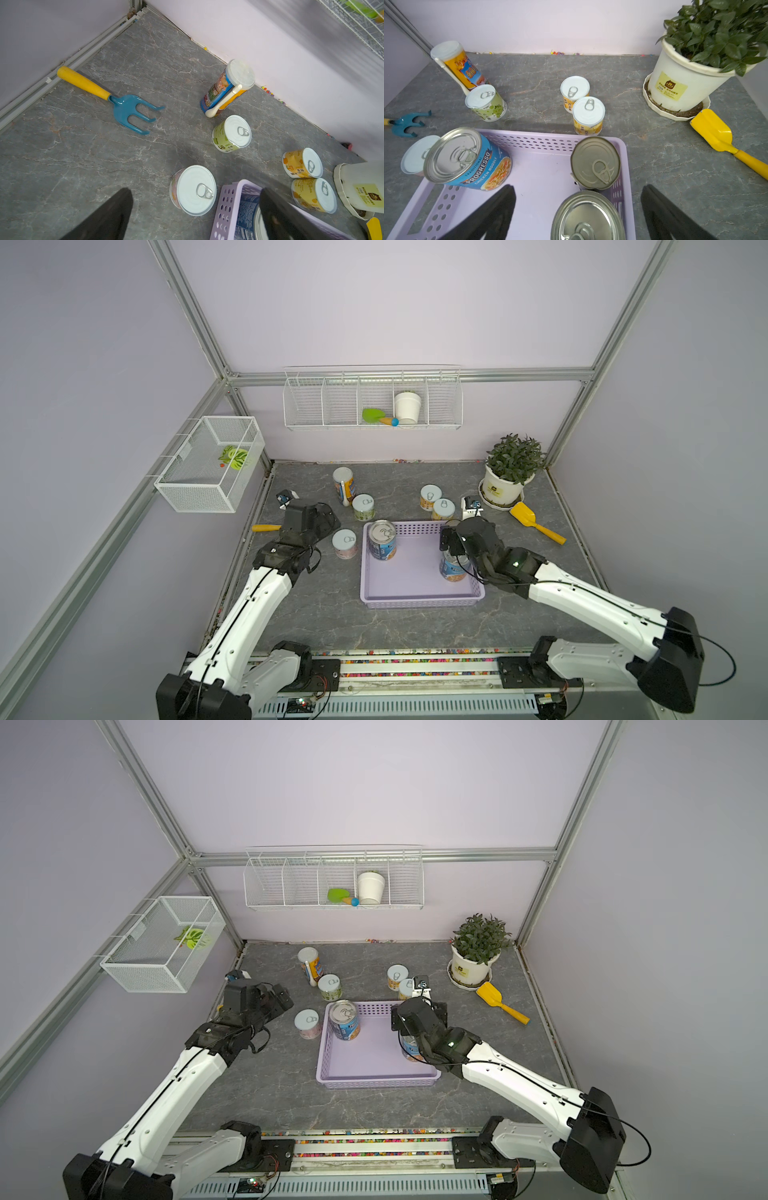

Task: Put the canned food in the basket
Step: Pick up the canned food from the center of the board.

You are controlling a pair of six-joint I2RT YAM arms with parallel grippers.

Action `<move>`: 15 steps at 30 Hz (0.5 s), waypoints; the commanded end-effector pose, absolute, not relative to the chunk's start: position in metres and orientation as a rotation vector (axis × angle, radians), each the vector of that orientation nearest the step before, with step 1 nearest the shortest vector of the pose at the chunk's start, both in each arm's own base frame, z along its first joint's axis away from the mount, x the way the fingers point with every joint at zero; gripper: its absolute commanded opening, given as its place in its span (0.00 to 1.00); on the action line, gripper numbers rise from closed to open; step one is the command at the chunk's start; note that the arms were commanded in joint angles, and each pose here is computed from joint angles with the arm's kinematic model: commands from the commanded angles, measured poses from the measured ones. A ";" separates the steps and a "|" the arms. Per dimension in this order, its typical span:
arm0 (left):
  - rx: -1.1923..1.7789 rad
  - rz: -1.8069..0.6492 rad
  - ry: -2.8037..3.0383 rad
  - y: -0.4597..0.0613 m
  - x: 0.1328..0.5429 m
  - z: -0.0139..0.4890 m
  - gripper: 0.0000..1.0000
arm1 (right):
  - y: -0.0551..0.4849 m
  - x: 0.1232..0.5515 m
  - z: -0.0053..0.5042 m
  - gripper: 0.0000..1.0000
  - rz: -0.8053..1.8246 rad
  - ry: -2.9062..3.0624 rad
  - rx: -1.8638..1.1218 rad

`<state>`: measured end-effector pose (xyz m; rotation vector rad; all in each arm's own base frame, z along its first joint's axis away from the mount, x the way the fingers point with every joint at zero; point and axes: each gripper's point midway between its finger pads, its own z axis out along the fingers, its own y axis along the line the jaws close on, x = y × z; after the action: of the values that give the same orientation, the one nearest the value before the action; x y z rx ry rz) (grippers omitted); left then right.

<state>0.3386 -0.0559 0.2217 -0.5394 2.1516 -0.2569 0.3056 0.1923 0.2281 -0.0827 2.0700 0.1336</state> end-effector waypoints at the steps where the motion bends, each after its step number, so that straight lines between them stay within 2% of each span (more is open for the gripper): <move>1: -0.519 -0.277 2.159 -0.064 0.356 0.232 1.00 | 0.175 0.306 0.240 0.99 0.127 1.997 -0.066; 6: -0.478 -0.264 2.201 -0.078 0.397 0.236 0.99 | 0.146 0.296 0.231 0.98 0.107 2.008 -0.052; 10: -0.457 -0.264 2.244 -0.092 0.432 0.232 0.99 | 0.143 0.292 0.229 0.99 0.142 1.991 -0.055; 15: -0.451 -0.157 2.370 -0.100 0.474 0.205 1.00 | 0.143 0.293 0.223 0.98 0.123 2.008 -0.066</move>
<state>0.4672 -0.1019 0.2237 -0.4741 2.2723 -0.2376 0.2912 0.1417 0.2254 -0.0485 2.0129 0.1254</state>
